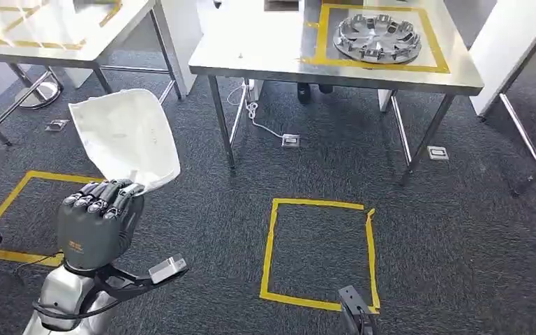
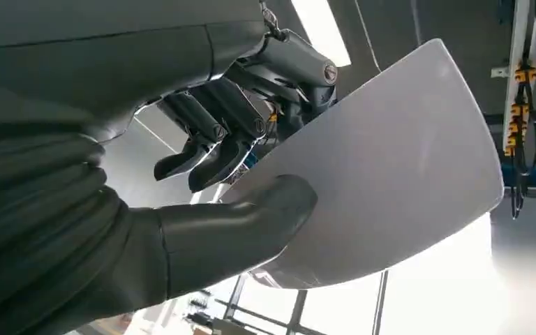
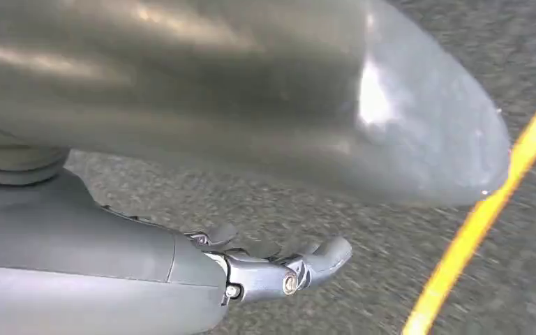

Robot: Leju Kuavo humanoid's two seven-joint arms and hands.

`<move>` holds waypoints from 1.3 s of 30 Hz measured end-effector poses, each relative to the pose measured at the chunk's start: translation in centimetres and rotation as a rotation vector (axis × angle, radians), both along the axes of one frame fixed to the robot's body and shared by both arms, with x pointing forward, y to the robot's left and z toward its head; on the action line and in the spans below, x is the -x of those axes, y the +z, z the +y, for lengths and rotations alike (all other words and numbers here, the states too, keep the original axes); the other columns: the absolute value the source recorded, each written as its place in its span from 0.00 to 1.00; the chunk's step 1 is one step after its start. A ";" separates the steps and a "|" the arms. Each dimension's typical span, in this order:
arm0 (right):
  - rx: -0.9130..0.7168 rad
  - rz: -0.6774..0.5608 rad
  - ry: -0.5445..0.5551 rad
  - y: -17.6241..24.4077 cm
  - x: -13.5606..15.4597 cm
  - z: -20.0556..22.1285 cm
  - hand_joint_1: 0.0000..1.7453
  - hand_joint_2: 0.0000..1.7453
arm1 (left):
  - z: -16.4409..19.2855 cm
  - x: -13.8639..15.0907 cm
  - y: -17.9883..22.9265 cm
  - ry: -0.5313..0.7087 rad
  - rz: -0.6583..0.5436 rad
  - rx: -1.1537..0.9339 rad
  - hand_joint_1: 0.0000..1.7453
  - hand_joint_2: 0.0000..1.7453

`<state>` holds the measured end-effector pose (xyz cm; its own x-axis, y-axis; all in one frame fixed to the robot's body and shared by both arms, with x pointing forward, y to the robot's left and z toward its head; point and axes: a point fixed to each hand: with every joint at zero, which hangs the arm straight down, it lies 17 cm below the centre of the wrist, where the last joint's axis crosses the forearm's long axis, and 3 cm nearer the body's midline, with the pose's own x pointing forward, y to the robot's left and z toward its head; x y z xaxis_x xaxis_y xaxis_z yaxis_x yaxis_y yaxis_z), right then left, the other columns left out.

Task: Take the parts from the cabinet and place them on the table.

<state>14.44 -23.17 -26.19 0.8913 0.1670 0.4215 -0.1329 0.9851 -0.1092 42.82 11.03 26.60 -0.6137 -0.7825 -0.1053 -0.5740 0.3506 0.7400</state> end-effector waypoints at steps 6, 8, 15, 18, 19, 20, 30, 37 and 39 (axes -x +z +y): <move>-0.003 -0.004 -0.023 0.1 -0.4 -0.2 0.00 0.00 | -0.3 0.3 0.4 -0.003 -0.005 0.004 1.00 1.00; -0.004 -0.006 -0.024 0.1 -0.6 -0.2 0.00 0.00 | -0.4 0.3 0.5 -0.004 -0.006 0.002 1.00 1.00; -0.007 -0.002 -0.036 0.1 -0.5 -0.3 0.00 0.00 | -0.9 0.4 0.1 0.000 0.006 -0.010 1.00 1.00; -0.008 -0.009 -0.037 0.2 -1.0 -0.3 0.00 0.00 | -1.1 0.5 0.2 0.000 0.005 -0.018 1.00 1.00; -0.008 -0.008 -0.037 0.2 -1.0 -0.3 0.00 0.00 | -1.1 0.5 0.2 -0.001 0.005 -0.017 1.00 1.00; -0.008 -0.008 -0.037 0.2 -0.9 -0.3 0.00 0.00 | -1.1 0.5 0.3 -0.001 0.004 -0.016 1.00 1.00; -0.016 -0.006 -0.054 0.2 -0.7 -0.2 0.00 0.00 | -1.5 0.6 -0.4 -0.015 0.032 -0.042 1.00 1.00; -0.024 0.002 -0.063 0.1 -0.4 -0.1 0.00 0.00 | -2.4 0.8 -0.1 -0.045 0.031 -0.054 1.00 1.00; -0.025 -0.004 -0.063 0.2 -0.7 -0.1 0.00 0.00 | -2.5 0.9 0.1 -0.048 0.027 -0.051 1.00 1.00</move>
